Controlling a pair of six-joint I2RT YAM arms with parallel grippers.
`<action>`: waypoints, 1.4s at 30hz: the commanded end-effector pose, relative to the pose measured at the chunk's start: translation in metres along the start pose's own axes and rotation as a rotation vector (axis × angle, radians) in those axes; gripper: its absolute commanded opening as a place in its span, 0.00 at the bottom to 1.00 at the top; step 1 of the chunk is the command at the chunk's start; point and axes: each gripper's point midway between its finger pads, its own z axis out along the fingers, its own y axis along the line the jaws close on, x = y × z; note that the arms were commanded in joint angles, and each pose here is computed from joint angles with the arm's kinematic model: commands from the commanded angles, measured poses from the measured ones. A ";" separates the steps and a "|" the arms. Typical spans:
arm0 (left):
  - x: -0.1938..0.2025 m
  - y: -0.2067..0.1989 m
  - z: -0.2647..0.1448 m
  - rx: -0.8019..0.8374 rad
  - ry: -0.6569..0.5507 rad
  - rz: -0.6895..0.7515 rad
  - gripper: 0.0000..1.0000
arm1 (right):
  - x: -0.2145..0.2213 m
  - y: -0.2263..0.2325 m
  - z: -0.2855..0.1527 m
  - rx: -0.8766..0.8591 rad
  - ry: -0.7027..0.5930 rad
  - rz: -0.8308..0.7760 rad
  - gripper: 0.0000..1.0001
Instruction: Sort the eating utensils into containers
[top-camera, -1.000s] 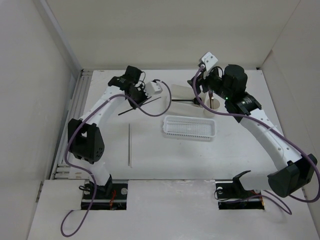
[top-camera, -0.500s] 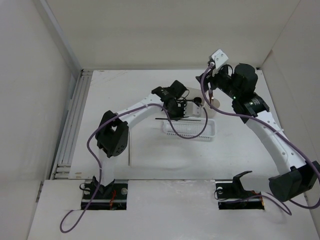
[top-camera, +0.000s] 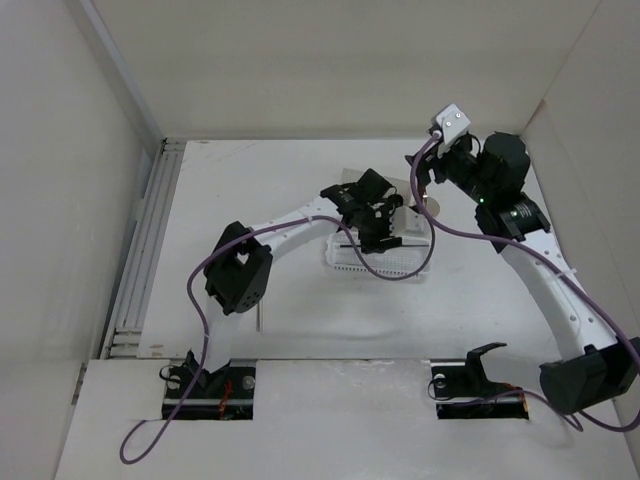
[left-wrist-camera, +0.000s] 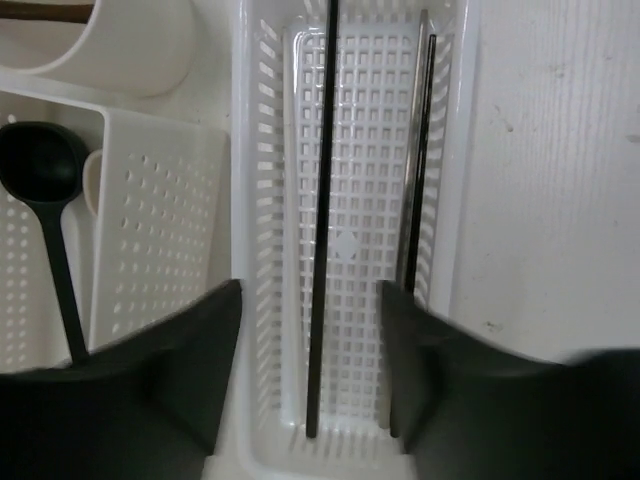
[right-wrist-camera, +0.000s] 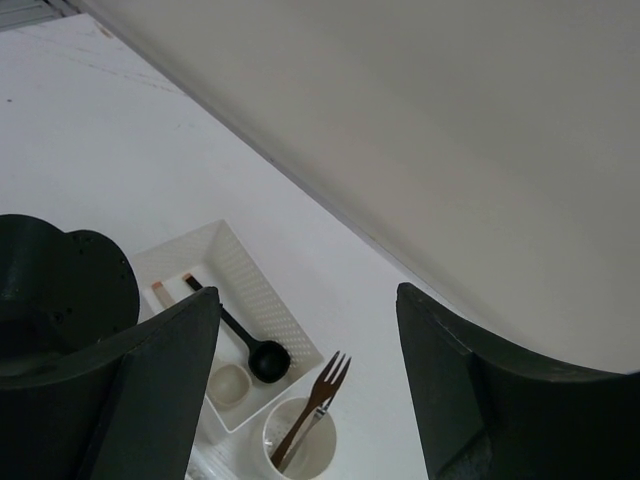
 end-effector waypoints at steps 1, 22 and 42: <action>-0.020 0.008 -0.011 -0.024 -0.049 -0.006 0.62 | -0.023 -0.007 -0.012 0.017 -0.067 -0.066 0.76; 0.217 0.007 -0.250 -0.814 0.230 -0.982 0.49 | -0.031 0.017 0.001 -0.079 -0.091 0.034 0.78; 0.289 -0.084 -0.174 -0.538 0.457 -0.812 0.68 | -0.056 0.062 0.031 -0.113 -0.094 0.053 0.78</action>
